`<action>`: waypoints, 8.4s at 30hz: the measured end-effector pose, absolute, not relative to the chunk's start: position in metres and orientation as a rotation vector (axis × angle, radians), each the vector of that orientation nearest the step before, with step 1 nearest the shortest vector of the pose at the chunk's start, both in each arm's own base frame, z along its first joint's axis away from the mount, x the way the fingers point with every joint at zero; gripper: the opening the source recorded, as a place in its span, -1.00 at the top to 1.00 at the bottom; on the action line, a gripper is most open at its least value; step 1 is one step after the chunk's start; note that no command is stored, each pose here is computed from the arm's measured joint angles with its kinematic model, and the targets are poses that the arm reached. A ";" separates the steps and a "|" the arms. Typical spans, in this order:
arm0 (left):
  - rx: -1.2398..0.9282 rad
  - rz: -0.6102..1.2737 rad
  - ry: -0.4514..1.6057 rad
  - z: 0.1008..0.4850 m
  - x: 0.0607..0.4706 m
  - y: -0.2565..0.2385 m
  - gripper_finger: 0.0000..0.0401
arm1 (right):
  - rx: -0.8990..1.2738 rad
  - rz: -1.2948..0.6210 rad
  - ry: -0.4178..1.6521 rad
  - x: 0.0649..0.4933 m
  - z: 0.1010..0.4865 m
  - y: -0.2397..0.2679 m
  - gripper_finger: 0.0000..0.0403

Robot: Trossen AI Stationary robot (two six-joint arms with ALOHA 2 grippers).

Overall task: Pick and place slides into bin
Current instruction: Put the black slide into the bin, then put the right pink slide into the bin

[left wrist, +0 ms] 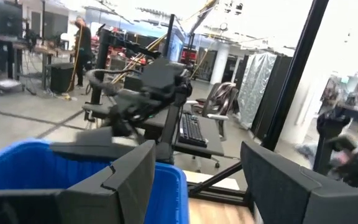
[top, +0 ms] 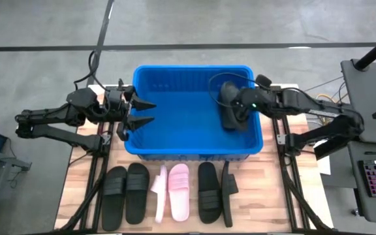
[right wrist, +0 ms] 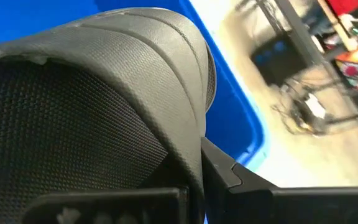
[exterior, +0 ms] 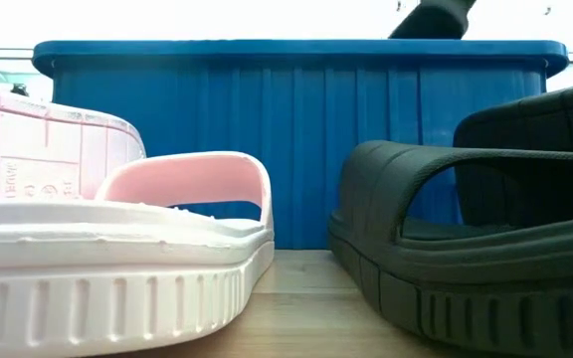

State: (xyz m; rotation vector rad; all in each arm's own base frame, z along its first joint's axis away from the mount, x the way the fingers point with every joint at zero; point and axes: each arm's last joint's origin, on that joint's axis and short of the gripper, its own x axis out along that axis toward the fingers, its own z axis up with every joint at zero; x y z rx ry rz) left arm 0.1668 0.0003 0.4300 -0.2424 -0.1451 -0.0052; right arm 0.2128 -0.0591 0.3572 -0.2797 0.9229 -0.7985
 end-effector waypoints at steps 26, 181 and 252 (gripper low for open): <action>-0.290 0.089 -0.183 0.433 0.161 0.003 -0.11 | -0.400 -0.783 1.506 0.281 0.231 -0.166 0.96; -0.473 -0.129 0.941 0.358 0.322 -0.141 -0.10 | 0.120 -0.122 -0.017 0.157 0.393 0.003 -0.16; 0.016 0.094 1.212 0.240 0.374 -0.199 0.99 | 0.095 -0.125 0.037 0.157 0.388 0.003 -0.16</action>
